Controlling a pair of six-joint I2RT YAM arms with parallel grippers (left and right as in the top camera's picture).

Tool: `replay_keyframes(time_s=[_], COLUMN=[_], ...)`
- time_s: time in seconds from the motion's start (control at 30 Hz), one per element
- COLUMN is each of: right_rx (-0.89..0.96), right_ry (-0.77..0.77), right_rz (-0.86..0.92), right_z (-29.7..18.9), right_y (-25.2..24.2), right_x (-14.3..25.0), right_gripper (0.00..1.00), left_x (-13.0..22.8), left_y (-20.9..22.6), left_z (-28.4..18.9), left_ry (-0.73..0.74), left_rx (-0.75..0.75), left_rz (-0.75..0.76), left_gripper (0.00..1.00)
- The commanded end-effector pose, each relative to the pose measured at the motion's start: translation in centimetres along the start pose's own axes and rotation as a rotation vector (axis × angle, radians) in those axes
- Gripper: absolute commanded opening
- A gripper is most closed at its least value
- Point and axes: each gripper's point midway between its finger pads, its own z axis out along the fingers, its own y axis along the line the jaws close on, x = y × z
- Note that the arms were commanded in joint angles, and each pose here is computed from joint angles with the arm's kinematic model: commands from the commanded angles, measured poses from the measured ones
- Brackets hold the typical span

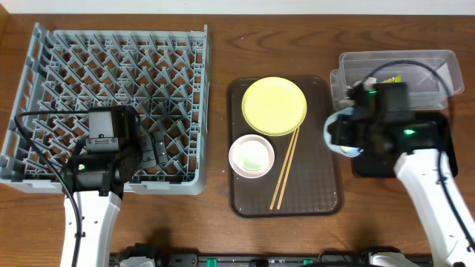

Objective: Sort waste into correct bins and load items into the dishwasher rack
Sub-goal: 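Tip the light-blue bowl over the black tray to pour out rice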

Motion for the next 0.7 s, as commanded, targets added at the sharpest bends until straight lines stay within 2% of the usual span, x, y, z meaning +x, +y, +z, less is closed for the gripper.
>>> replay_keyframes(time_s=[0.0,0.27,0.67], right_rx=[-0.155,-0.285,-0.523], right_ry=[-0.033,-0.1,-0.109], right_rz=[-0.012,0.048,0.214], right_z=[-1.8,-3.8,-2.9], right_y=[0.3,-3.4,-7.3], right_x=[-1.3,-2.8,-3.3], right_gripper=[0.01,0.01,0.01], left_x=[-0.7,-0.7,-0.7], left_y=[-0.1,-0.1,-0.1], left_z=[-0.6,-0.6,-0.6], left_ry=[-0.023,-0.024,-0.024], left_rx=[0.001,0.001,0.001], left_rz=[-0.006,-0.006,-0.006], left_gripper=[0.98,0.98,0.98])
